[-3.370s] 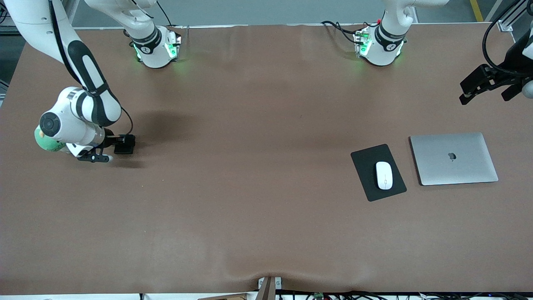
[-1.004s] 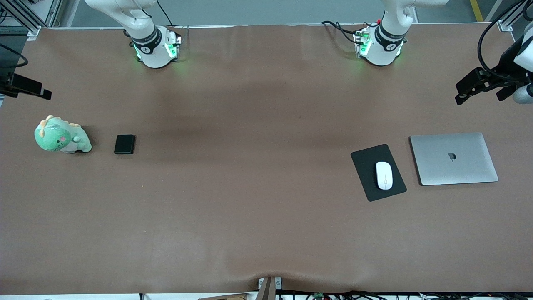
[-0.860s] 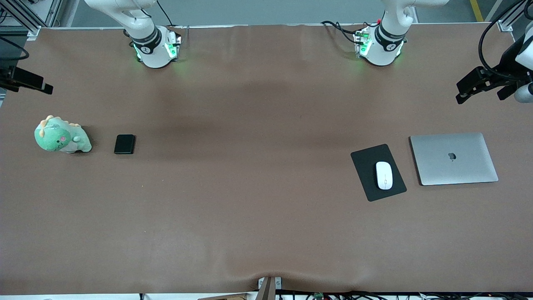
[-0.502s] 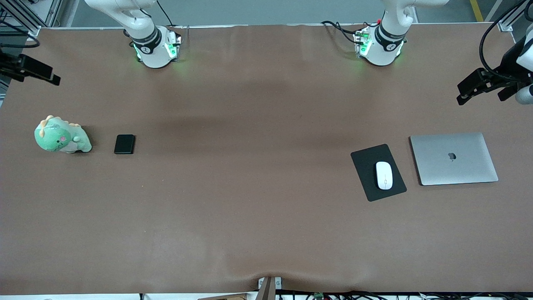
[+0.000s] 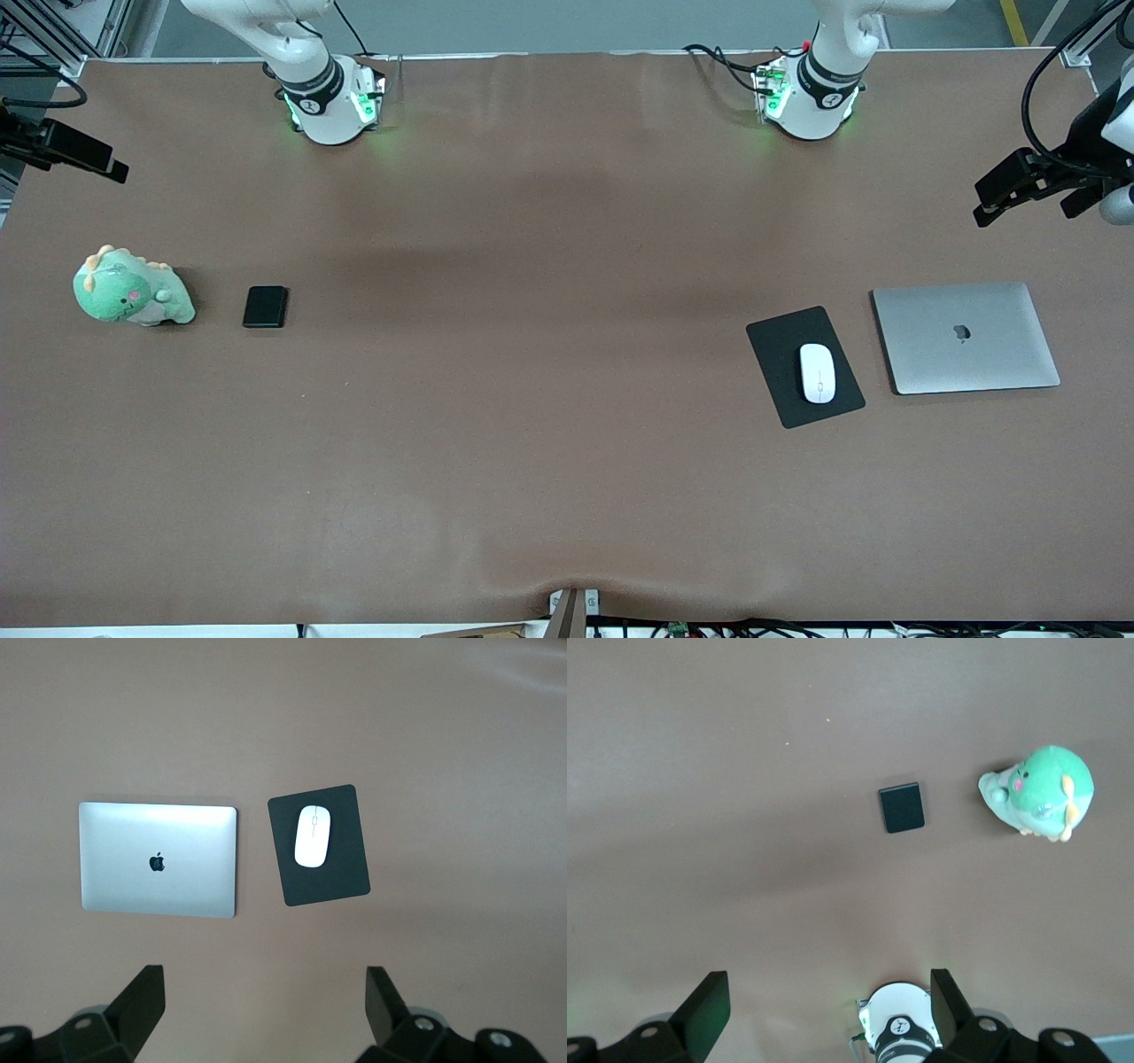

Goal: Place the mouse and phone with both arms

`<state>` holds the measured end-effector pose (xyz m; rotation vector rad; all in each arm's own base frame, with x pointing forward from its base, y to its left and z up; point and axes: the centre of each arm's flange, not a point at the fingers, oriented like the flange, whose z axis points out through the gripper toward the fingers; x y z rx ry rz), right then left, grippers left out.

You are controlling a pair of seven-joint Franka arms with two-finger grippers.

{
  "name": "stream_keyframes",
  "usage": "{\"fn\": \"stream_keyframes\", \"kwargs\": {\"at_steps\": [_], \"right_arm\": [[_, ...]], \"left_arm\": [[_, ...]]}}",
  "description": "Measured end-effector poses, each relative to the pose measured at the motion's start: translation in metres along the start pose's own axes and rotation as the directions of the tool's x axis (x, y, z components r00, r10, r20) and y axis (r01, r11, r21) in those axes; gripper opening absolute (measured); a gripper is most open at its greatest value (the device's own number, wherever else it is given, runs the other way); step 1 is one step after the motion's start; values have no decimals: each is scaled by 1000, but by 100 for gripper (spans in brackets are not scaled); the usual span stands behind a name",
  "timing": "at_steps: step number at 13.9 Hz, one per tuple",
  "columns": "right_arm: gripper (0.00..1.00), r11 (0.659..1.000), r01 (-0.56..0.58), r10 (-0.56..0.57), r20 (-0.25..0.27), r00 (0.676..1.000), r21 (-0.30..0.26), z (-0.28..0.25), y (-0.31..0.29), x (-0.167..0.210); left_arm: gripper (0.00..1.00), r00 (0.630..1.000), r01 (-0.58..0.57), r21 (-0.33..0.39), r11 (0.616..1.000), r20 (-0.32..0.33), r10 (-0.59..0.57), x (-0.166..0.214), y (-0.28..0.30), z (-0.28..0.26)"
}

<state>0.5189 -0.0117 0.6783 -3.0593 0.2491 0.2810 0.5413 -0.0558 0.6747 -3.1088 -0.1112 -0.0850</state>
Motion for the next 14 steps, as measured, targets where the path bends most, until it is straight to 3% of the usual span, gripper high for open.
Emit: {"fn": "stream_keyframes", "kwargs": {"at_steps": [6,14], "right_arm": [[100,998,67,-67,-22,998,1,-3,-4,-4],[100,997,76,-76,-8,997,-1,0,-7,-5]], "left_arm": [[100,1000,1,0,1000,-1,-1,1,0,1],[100,1000,1,1,1000,3,-1,3,0,4]]}}
